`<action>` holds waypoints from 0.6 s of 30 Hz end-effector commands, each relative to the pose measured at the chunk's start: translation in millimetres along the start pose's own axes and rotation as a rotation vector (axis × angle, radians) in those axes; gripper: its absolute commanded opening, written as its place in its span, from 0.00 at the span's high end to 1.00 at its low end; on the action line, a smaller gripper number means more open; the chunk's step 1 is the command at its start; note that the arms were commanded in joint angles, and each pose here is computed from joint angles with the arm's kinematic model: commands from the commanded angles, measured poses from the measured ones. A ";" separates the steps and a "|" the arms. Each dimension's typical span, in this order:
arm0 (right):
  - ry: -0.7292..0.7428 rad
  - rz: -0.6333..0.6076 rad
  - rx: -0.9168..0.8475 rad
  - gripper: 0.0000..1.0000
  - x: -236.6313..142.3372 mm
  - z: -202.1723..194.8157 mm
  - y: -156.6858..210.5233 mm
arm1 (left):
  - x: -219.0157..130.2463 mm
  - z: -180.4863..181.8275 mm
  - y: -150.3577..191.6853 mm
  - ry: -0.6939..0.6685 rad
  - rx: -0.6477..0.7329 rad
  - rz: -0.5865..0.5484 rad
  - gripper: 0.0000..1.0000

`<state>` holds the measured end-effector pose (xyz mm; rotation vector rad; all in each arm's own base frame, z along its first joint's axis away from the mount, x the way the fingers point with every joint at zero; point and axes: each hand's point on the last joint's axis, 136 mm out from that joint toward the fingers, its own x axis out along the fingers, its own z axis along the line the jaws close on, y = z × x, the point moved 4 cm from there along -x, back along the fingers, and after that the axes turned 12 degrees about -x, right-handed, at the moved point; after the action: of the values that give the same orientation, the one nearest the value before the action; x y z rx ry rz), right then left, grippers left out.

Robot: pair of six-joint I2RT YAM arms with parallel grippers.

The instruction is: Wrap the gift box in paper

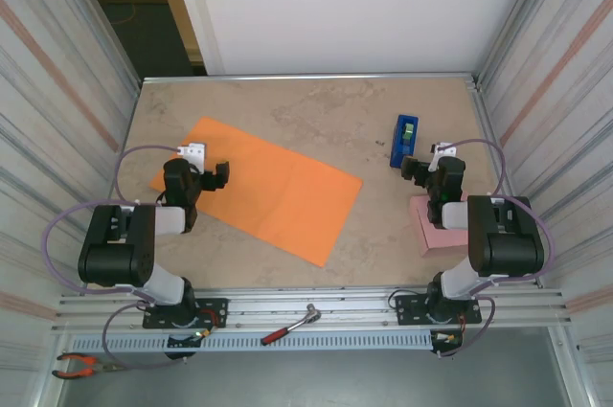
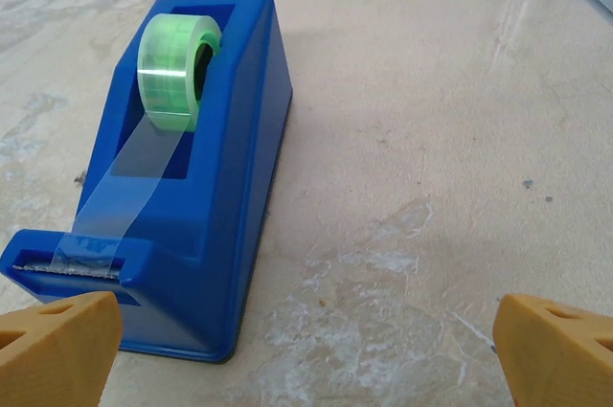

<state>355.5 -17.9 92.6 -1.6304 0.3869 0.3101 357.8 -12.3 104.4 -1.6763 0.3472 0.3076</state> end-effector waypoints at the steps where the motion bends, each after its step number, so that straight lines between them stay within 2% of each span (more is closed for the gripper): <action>1: 0.001 -0.016 -0.026 0.02 0.9 -1.1 -6.3 | 0.3 1.2 -2.7 -0.010 -0.008 -0.012 0.01; 18: 0.002 -0.016 -0.024 0.02 1.4 -2.2 -6.7 | 0.9 2.6 -3.2 -0.001 -0.016 -0.007 0.01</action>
<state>355.5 -17.9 92.6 -1.6299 0.3859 0.3109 357.8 -11.4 104.4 -1.6802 0.3456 0.3094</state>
